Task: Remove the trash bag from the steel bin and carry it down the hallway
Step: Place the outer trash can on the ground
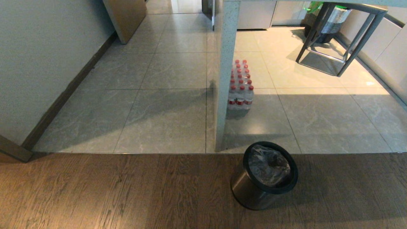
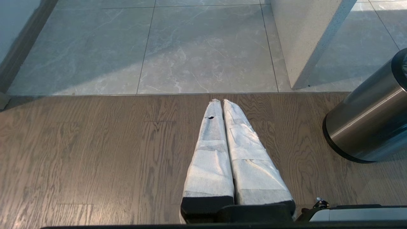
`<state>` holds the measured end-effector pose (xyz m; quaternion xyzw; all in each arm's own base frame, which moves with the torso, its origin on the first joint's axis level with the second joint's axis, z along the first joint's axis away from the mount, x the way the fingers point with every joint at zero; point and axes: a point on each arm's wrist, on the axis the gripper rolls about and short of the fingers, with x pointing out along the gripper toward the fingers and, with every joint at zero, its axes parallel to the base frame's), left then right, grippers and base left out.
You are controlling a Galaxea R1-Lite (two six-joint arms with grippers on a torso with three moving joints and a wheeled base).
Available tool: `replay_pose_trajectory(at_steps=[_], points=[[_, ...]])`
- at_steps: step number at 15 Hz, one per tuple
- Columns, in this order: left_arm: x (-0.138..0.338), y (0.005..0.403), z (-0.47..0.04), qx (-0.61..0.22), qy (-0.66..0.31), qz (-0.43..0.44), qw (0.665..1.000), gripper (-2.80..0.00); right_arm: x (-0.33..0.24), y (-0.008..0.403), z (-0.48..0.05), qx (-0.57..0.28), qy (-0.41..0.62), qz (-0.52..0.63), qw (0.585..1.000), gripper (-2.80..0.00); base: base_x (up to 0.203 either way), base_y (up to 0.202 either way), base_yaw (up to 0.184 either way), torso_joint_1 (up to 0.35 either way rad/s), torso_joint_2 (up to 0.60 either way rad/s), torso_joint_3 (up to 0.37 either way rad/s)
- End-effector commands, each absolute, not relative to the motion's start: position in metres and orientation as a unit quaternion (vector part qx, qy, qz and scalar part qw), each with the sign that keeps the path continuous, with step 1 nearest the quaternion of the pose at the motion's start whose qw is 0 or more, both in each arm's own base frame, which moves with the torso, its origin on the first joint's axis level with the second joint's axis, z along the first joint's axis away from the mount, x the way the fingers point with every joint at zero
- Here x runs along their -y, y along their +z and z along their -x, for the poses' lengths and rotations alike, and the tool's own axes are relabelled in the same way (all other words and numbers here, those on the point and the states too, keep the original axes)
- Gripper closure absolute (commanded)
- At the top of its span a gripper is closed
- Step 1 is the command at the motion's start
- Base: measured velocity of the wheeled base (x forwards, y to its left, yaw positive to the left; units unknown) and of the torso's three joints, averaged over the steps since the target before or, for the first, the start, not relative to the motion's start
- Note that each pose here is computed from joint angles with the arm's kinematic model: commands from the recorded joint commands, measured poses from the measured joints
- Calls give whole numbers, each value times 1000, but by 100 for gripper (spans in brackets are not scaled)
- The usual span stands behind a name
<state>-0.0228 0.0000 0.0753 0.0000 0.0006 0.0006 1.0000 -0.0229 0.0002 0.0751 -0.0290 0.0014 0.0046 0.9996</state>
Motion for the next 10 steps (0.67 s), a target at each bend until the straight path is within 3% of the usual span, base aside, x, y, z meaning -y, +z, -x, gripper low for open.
replay_pose_trajectory(at_steps=[1, 6, 8, 10], points=[[0, 75, 23, -1, 1, 0, 1000, 0, 0, 75, 22, -13, 5, 31, 999, 0, 0, 0, 0, 0, 0, 0], [0, 75, 23, -1, 1, 0, 1000, 0, -1, 91, 29, 15, 13, 40, 999, 0, 0, 0, 0, 0, 0, 0], [0, 75, 23, -1, 1, 0, 1000, 0, -1, 128, 41, 39, 15, 41, 998, 0, 0, 0, 0, 0, 0, 0], [0, 75, 23, -1, 1, 0, 1000, 0, -1, 193, 51, 42, 11, 40, 998, 0, 0, 0, 0, 0, 0, 0]])
